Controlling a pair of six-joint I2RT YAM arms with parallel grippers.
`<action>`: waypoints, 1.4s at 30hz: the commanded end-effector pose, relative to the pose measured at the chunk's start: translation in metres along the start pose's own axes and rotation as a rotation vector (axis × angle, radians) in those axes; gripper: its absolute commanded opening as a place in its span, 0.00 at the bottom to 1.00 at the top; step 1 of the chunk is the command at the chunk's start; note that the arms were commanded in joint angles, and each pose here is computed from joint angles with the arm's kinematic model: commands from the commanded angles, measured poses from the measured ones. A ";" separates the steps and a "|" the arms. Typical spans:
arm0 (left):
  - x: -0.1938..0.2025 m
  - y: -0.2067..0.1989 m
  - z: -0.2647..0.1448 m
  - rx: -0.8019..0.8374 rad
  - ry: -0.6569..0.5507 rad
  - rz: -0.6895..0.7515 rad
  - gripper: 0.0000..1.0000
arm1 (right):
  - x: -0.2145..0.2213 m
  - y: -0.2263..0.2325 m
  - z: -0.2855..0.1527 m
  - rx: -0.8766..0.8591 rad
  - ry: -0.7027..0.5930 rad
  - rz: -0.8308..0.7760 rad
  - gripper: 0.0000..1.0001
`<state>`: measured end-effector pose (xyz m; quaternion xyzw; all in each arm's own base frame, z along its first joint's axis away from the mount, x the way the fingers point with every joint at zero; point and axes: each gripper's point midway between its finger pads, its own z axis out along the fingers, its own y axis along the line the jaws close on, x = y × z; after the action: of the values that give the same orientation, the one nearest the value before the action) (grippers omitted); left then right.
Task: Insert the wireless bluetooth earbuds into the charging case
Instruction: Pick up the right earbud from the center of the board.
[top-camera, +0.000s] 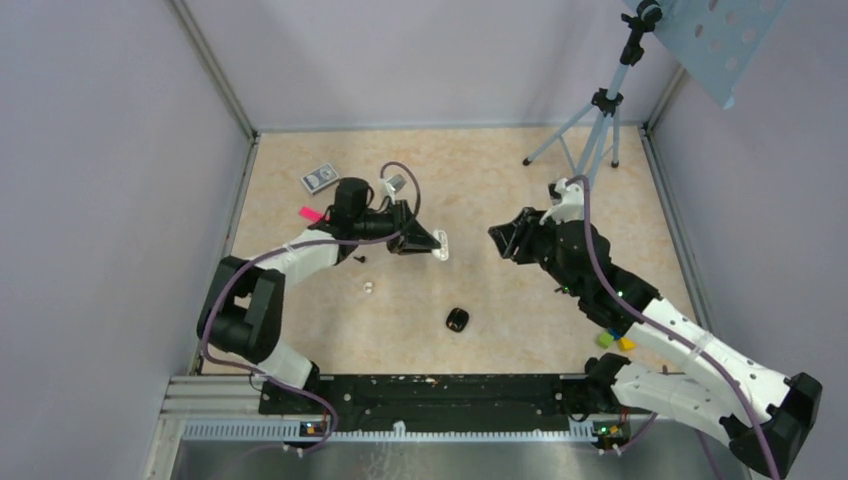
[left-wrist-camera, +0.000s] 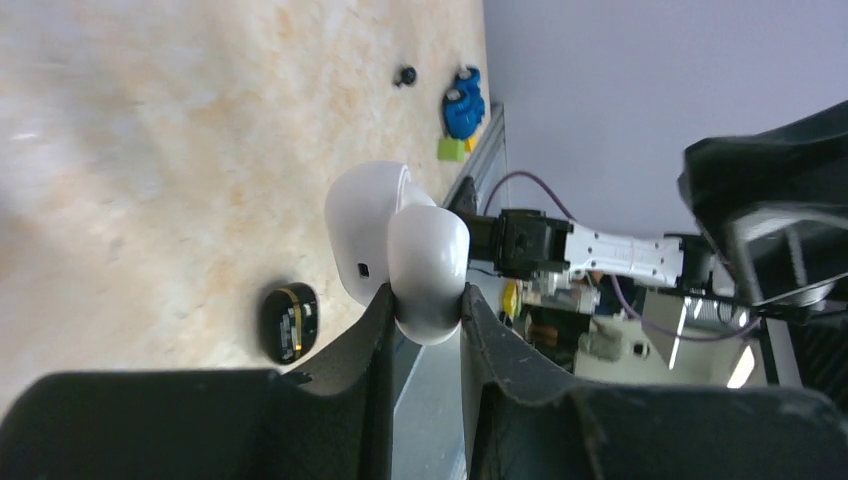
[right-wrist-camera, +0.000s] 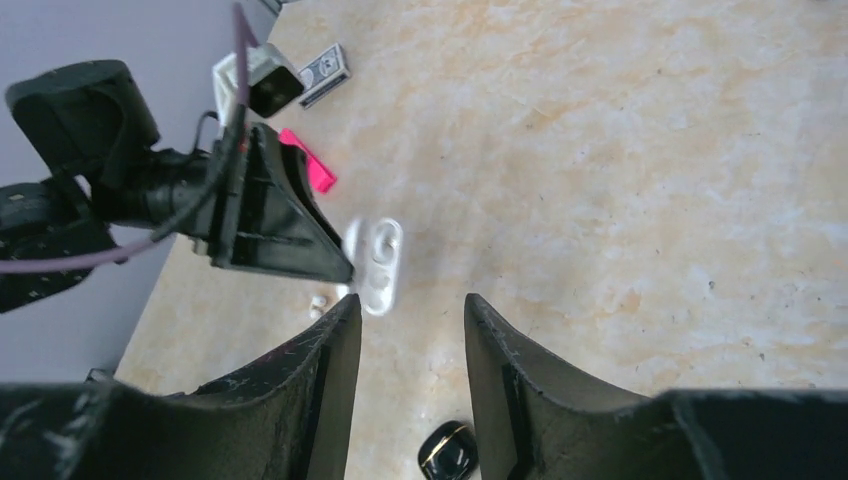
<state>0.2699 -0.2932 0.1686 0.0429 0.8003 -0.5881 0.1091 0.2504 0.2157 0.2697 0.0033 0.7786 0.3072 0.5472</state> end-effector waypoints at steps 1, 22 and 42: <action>-0.021 0.003 -0.059 -0.051 -0.135 0.030 0.00 | 0.028 -0.009 -0.004 -0.011 0.071 -0.047 0.42; -0.086 0.007 -0.234 -0.310 -0.779 -0.223 0.00 | 0.237 0.124 0.131 -0.257 0.532 -0.444 0.46; -0.076 0.013 -0.246 -0.286 -0.767 -0.247 0.00 | 0.271 0.117 0.199 -0.197 0.498 -0.367 0.45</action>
<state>0.3163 -0.0519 0.2354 -0.3101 0.7754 -0.4489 0.3178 0.2545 0.4879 0.0478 -0.2909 0.8453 0.2587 0.3660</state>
